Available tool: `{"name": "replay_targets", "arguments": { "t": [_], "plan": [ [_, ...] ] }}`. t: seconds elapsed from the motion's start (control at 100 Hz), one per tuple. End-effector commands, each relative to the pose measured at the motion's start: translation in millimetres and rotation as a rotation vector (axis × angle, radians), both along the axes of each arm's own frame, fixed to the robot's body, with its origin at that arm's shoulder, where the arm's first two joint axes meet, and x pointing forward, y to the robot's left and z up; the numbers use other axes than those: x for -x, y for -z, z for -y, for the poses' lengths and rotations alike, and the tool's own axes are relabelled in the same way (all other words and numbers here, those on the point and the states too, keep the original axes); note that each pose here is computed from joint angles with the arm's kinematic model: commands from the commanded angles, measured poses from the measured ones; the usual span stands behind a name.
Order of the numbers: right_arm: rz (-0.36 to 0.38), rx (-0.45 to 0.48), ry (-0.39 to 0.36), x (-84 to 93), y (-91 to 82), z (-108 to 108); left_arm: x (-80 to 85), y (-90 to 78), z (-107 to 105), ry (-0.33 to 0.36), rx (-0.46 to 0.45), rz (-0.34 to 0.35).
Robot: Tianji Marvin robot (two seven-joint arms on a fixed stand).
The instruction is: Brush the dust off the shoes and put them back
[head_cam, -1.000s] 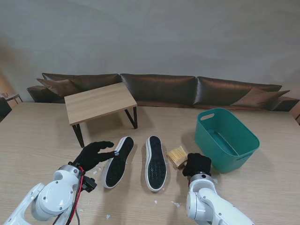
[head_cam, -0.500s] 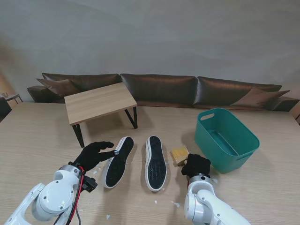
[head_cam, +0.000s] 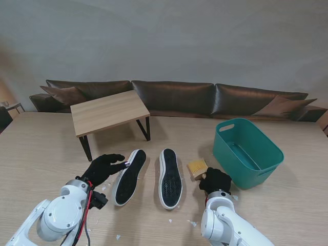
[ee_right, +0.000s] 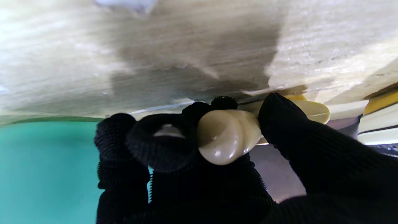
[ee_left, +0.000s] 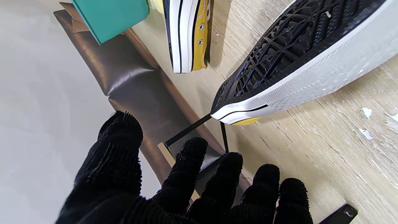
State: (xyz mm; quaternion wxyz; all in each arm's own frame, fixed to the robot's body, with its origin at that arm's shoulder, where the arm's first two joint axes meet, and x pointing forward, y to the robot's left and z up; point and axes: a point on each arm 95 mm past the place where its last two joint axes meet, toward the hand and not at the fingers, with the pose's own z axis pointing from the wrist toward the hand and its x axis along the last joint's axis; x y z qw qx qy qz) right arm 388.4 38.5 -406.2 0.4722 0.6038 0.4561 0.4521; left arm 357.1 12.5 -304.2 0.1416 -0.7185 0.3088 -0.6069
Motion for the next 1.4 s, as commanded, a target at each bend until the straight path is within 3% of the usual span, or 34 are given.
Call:
{"name": "replay_targets", "arguments": {
  "t": [0.0, 0.23, 0.38, 0.47, 0.69, 0.88, 1.11, 1.39],
  "plan": [
    [0.009, -0.028, -0.006, 3.7, 0.3, -6.9, 1.1, 0.0, 3.1, 0.010, 0.013, -0.010],
    [0.043, -0.106, 0.019, 5.7, -12.5, -12.7, 2.0, -0.2, 2.0, 0.005, 0.017, -0.007],
    [-0.012, -0.271, 0.115, 11.4, -14.8, -15.9, 3.4, -0.6, 0.8, 0.002, 0.018, -0.001],
    [-0.035, -0.306, 0.146, 12.6, -13.7, -15.8, 4.0, -0.7, 0.3, -0.001, 0.019, 0.003],
    [-0.109, -0.216, 0.084, 10.4, -10.8, -11.7, 4.7, -0.6, 0.0, -0.003, 0.021, 0.001],
    [-0.121, -0.123, 0.029, 7.7, -8.1, -11.1, 5.1, -0.3, -0.2, 0.000, 0.024, -0.003],
    [-0.103, -0.097, 0.044, 3.5, -1.6, -10.9, 5.1, 0.3, -0.6, 0.003, 0.027, -0.005],
    [-0.026, -0.117, 0.034, -1.9, 1.3, -12.4, 4.9, 1.1, -0.8, 0.005, 0.025, -0.010]
  ]
}}
